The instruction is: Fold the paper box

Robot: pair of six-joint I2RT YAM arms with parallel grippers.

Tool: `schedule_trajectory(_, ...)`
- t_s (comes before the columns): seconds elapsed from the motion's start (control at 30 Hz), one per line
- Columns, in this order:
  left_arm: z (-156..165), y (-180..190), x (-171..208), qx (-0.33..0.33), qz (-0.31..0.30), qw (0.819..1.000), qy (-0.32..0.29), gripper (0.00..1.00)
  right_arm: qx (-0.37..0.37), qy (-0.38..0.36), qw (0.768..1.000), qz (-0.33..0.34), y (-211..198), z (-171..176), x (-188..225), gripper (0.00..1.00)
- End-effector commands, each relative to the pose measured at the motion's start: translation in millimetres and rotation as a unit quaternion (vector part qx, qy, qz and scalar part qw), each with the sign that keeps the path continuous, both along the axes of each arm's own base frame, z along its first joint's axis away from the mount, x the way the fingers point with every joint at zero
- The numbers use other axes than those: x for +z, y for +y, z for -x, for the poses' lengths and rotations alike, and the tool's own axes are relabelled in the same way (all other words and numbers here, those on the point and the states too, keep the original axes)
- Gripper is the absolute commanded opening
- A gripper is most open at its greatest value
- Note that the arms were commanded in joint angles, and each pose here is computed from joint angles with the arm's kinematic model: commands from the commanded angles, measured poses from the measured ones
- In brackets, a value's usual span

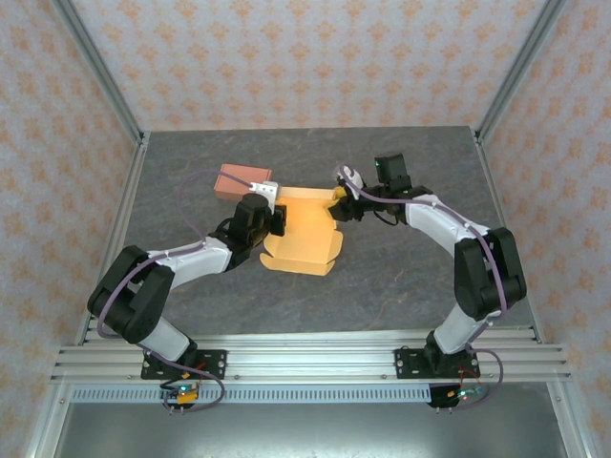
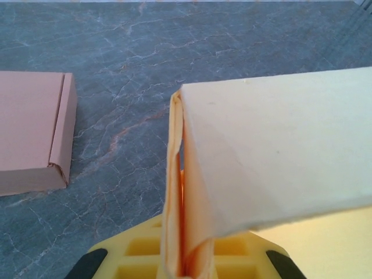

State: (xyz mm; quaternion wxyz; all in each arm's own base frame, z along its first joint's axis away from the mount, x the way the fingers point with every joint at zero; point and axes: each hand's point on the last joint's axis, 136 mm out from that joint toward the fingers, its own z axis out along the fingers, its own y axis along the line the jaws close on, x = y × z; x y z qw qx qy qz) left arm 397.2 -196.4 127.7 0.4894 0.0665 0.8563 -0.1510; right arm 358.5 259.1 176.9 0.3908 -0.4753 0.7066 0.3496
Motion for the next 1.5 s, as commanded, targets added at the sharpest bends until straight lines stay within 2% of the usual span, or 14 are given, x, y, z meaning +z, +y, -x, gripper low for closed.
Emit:
schedule_trajectory(0.0, -7.7, -5.1, 23.5, 0.009, 0.034, 0.999, -0.026, 0.00, 0.015, -0.002, 1.000, -0.024, 9.8, 5.2, 16.6, 0.58)
schedule_trajectory(0.07, -11.1, 4.8, 23.0, 0.039, 0.045, 0.998, -0.010, 0.00, -0.009, -0.015, 0.999, -0.033, 6.2, 1.0, 22.5, 0.99)
schedule_trajectory(0.17, -19.2, 30.5, 17.6, 0.117, 0.066, 0.991, 0.025, 0.00, -0.060, -0.046, 0.995, -0.070, -3.2, -7.9, 44.5, 0.99)
schedule_trajectory(0.23, -25.6, 42.4, 13.1, 0.157, 0.097, 0.982, 0.044, 0.00, -0.165, -0.077, 0.979, -0.094, -21.1, -31.4, 65.3, 0.99)
schedule_trajectory(0.3, -30.8, 51.2, 7.4, 0.196, 0.138, 0.969, 0.065, 0.00, -0.337, -0.059, 0.927, -0.152, -60.3, -60.2, 88.4, 0.99)
schedule_trajectory(0.37, -33.7, 56.7, 3.5, 0.226, 0.167, 0.957, 0.078, 0.00, -0.466, 0.022, 0.864, -0.189, -95.4, -70.6, 90.8, 0.99)
schedule_trajectory(0.43, -35.4, 61.9, 0.8, 0.262, 0.198, 0.941, 0.084, 0.00, -0.532, 0.134, 0.806, -0.222, -109.3, -66.0, 81.2, 0.99)
schedule_trajectory(0.5, -37.1, 66.6, -4.5, 0.301, 0.244, 0.917, 0.094, 0.00, -0.575, 0.274, 0.729, -0.249, -112.5, -49.6, 55.8, 0.99)
schedule_trajectory(0.53, -38.4, 67.6, -7.0, 0.318, 0.268, 0.904, 0.103, 0.00, -0.534, 0.301, 0.742, -0.272, -95.5, -45.8, 55.6, 0.99)
schedule_trajectory(0.6, -44.2, 61.0, -8.0, 0.329, 0.321, 0.880, 0.120, 0.00, -0.504, 0.359, 0.736, -0.275, -71.5, -28.5, 36.5, 0.97)
schedule_trajectory(0.8, -58.4, 43.4, -13.8, 0.335, 0.404, 0.838, 0.151, 0.00, -0.447, 0.278, 0.822, -0.220, -18.6, 21.3, 44.3, 0.99)
schedule_trajectory(1.07, -63.1, 35.9, -19.6, 0.351, 0.445, 0.806, 0.172, 0.00, -0.413, 0.271, 0.841, -0.219, 1.8, 28.2, 48.0, 0.99)
schedule_trajectory(1.3, -61.5, 37.1, -12.5, 0.352, 0.442, 0.808, 0.165, 0.00, -0.396, 0.284, 0.852, -0.189, 28.6, 16.1, 37.1, 0.88)
schedule_trajectory(1.47, -56.1, 39.2, -12.1, 0.361, 0.403, 0.824, 0.168, 0.00, -0.369, 0.292, 0.861, -0.193, 58.0, 2.0, 45.5, 0.81)
